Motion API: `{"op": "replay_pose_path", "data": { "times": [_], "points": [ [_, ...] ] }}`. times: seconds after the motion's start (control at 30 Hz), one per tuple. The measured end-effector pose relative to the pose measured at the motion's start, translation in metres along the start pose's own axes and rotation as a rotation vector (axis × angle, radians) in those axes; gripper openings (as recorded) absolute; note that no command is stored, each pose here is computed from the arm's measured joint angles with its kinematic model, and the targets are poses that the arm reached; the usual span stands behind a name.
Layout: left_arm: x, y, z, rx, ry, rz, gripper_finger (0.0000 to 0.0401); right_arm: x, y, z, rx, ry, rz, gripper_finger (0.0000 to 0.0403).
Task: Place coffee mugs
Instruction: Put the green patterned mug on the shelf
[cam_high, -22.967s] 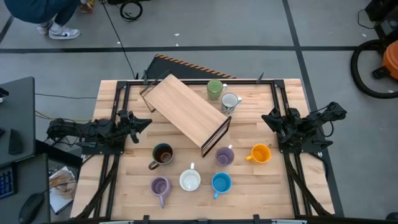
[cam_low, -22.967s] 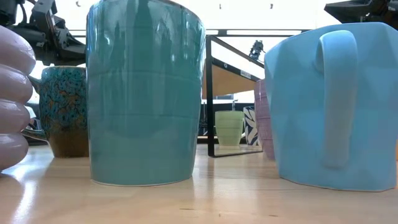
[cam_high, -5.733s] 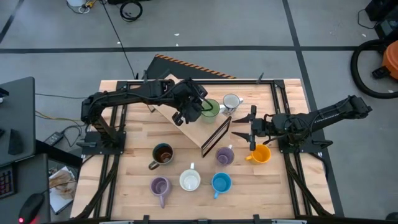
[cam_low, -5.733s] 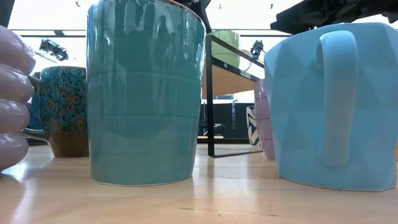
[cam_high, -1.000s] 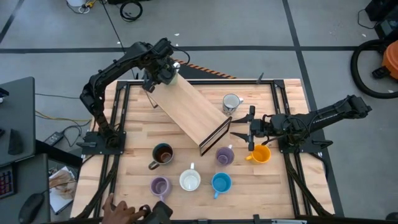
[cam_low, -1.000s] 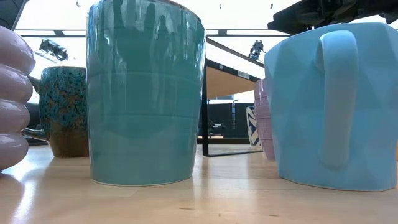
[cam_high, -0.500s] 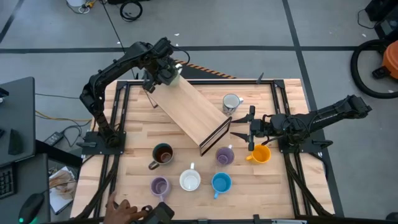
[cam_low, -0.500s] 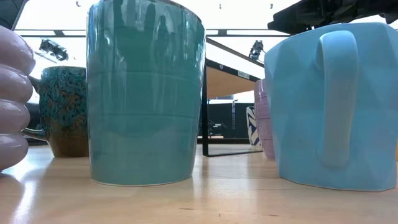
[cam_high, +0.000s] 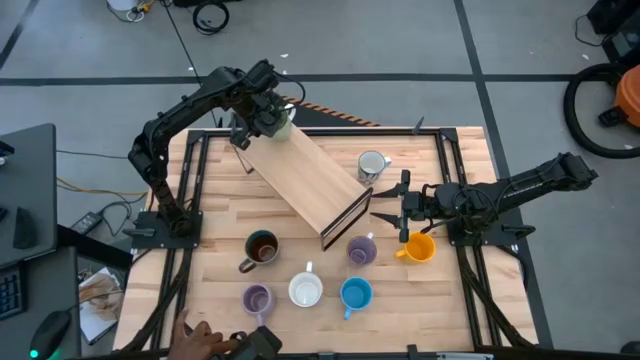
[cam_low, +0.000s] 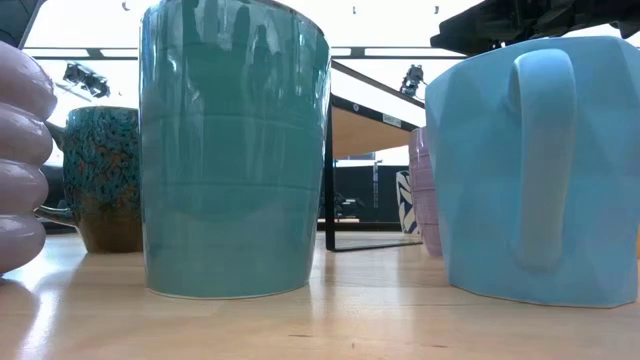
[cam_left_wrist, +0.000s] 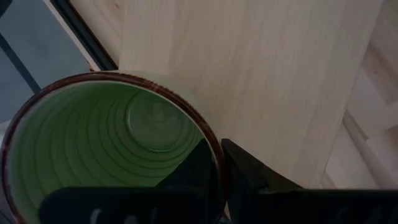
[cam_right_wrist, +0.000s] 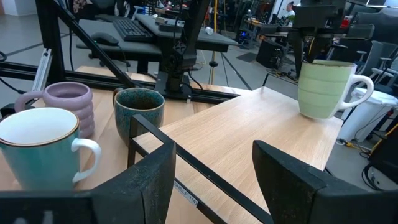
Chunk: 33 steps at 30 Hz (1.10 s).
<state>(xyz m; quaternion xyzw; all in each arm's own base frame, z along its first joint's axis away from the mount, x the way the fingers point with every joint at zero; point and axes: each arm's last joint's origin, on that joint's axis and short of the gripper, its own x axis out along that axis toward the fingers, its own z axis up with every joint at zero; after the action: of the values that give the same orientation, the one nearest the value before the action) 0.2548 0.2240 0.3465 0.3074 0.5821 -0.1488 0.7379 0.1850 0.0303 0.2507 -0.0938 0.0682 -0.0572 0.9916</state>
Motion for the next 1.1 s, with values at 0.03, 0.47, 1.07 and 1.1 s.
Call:
{"op": "replay_pose_path", "data": {
  "times": [0.03,0.47,1.07,1.1],
  "points": [
    [0.0,0.0,-0.0001,-0.001,0.0,0.0,0.0034,0.0,0.0,0.0,0.0,0.0,0.0,0.0219],
    [-0.0003,0.0013,0.0001,-0.067,-0.002,0.013,0.0036,0.0,0.0,0.0,0.0,0.0,0.0,0.0219],
    [-0.0001,0.0019,0.0046,-0.108,-0.008,0.027,0.0037,0.0,0.0016,-0.0019,-0.016,0.013,0.048,0.0219],
    [0.0,0.0017,0.0052,-0.115,-0.009,0.025,0.0037,0.0,0.0017,-0.0021,-0.016,0.016,0.048,0.0219]
  ]
}}
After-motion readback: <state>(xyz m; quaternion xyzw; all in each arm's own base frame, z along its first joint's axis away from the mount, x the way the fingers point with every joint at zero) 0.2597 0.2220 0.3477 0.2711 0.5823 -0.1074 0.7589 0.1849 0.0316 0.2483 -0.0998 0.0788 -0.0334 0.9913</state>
